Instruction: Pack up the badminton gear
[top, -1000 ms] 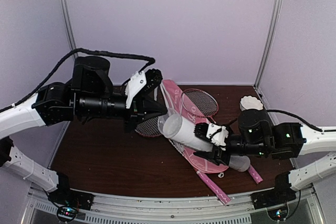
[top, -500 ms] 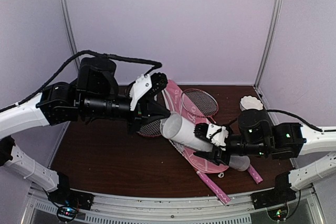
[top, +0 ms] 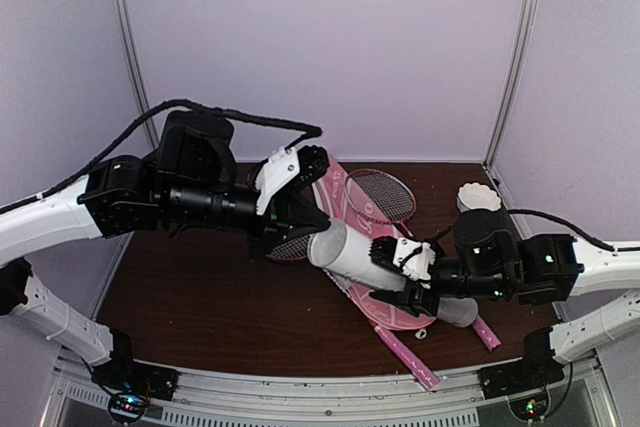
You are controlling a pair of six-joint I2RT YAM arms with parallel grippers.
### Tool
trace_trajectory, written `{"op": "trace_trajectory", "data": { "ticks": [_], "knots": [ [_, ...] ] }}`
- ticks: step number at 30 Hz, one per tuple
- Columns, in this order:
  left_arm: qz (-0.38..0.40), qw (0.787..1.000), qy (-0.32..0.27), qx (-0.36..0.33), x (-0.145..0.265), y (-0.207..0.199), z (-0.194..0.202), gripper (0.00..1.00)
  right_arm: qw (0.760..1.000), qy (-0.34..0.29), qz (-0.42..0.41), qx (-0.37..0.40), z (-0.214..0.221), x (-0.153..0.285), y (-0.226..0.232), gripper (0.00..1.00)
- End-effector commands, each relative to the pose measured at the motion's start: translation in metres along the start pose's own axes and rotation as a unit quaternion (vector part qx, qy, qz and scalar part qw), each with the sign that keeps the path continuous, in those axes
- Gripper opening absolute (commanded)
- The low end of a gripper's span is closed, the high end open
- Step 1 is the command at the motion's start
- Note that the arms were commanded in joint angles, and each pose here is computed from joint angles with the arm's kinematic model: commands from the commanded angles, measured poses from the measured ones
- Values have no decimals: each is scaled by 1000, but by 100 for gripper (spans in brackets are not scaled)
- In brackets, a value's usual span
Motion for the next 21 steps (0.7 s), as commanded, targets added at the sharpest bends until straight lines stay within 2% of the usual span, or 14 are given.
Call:
{"op": "trace_trajectory", "data": {
  "ticks": [1, 5, 13, 21],
  "knots": [
    [10, 1000, -1, -10, -5, -3, -3, 22, 998, -55, 13, -8, -26, 9, -6, 36],
    [13, 1000, 2, -11, -6, -4, -1, 38, 998, -56, 17, -9, -26, 10, -8, 36],
    [20, 1000, 21, -7, -14, -6, 10, 46, 998, -66, 22, -10, -29, 13, -10, 35],
    [41, 999, 35, 6, -24, -13, 22, 59, 996, -84, 19, -2, -36, 19, -9, 36]
  ]
}}
Point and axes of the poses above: each gripper's point midway between its finger pads, its own x axis back along the fingers, its own y axis along the line the jaws close on, z = x × y, the point moved 3 cm from there along x, back along the fingers, and after that the axes turned 4 degrees about -x, right-handed, at the moved point
